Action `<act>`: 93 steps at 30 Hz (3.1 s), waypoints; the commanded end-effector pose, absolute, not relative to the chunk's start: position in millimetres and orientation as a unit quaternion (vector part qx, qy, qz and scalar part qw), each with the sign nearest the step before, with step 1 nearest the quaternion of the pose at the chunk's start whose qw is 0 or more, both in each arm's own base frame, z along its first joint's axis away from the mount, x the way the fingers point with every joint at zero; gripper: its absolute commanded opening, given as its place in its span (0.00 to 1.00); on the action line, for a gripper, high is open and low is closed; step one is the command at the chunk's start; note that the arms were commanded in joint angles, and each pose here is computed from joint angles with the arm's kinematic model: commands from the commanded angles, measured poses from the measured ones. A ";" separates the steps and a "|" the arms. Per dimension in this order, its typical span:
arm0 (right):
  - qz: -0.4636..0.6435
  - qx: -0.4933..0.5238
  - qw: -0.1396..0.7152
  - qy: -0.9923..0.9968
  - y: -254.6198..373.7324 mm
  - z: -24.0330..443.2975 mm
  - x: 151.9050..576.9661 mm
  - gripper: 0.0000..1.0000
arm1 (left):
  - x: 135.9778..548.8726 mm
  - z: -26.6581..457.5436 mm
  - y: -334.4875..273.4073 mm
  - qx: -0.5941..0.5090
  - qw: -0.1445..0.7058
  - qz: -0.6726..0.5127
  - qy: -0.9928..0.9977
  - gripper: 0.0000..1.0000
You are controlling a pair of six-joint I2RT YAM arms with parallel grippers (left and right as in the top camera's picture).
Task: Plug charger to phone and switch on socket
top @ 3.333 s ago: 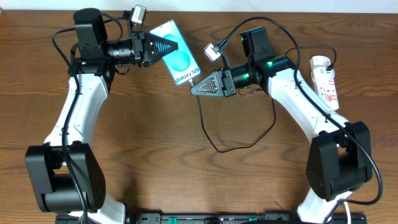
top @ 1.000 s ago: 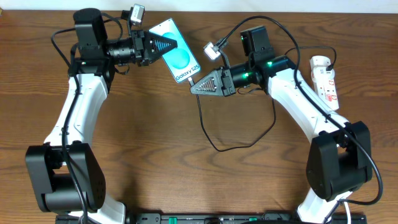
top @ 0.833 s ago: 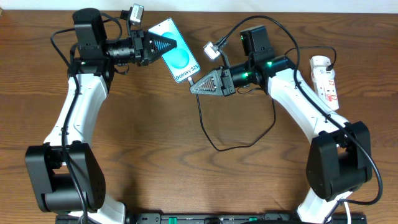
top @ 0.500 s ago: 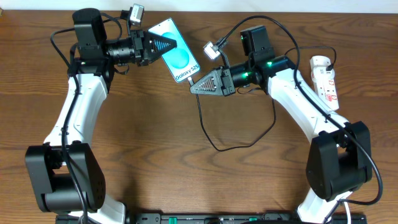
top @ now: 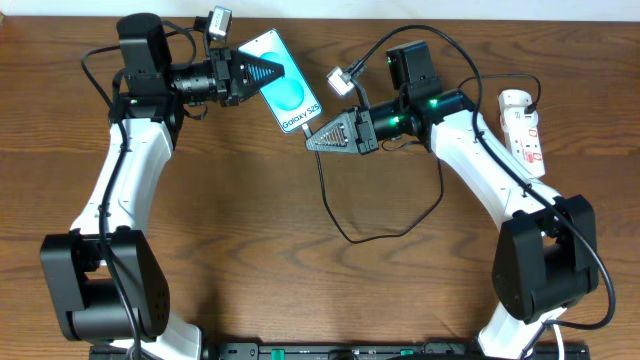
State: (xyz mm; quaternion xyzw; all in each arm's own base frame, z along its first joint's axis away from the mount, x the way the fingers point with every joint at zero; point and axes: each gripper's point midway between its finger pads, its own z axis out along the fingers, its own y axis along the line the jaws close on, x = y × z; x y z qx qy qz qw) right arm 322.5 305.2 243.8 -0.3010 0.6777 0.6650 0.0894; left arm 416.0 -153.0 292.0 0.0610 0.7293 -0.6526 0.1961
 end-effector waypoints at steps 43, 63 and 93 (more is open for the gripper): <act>0.672 -0.291 0.089 0.675 304.6 254.2 330.4 0.02 | 399.4 306.6 -156.3 0.120 0.197 -0.667 0.708 0.07; 0.672 -0.289 0.087 0.676 304.7 254.3 330.6 0.01 | 393.0 308.7 -159.6 0.153 0.205 -0.669 0.698 0.07; 0.668 -0.286 0.090 0.681 305.2 252.6 332.3 0.02 | 387.9 308.6 -171.6 0.150 0.182 -0.676 0.698 0.08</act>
